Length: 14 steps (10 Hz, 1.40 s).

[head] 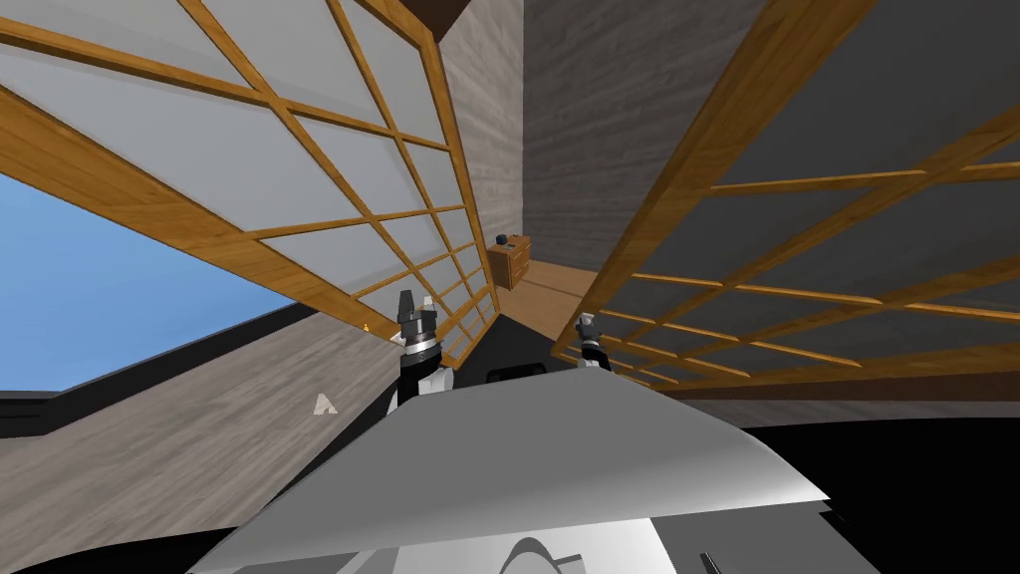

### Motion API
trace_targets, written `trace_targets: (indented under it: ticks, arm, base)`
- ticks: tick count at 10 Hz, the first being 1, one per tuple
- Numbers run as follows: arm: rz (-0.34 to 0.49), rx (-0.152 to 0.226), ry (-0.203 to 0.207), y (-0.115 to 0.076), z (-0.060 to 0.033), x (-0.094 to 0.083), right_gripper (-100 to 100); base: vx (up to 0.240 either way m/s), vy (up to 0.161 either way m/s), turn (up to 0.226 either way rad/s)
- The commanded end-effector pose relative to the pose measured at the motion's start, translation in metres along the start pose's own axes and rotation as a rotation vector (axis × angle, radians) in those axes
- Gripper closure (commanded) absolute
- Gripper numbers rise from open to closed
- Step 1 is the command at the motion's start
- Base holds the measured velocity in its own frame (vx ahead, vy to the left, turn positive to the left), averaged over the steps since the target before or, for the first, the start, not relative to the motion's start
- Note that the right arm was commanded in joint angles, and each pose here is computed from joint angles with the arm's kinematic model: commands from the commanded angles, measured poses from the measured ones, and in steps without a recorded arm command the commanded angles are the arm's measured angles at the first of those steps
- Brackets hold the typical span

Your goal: Pull the door open

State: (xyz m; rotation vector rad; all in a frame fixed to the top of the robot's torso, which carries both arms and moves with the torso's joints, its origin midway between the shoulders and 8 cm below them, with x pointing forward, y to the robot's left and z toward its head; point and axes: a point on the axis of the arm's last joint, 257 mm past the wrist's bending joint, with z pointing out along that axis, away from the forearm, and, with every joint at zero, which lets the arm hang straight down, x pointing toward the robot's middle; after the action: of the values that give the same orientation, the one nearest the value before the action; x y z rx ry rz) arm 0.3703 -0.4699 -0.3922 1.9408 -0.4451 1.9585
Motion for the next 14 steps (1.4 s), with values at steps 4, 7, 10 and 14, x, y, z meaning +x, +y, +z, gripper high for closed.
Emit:
trace_targets:
  ticks: [4, 7, 10, 14]
  arm:
    - [0.014, 0.097, -0.010, -0.017, -0.0138, -0.004, 100]
    - [0.015, 0.121, -0.013, -0.021, -0.0169, -0.005, 100]
    - [0.017, 0.187, -0.014, -0.029, -0.0290, -0.006, 100]
    - [0.022, 0.259, -0.011, -0.036, -0.0416, -0.004, 100]
  base:
    - [-0.242, -0.006, 0.118]
    - [-0.211, 0.003, 0.068]
    - [-0.255, -0.018, 0.111]
    - [-0.247, -0.014, 0.098]
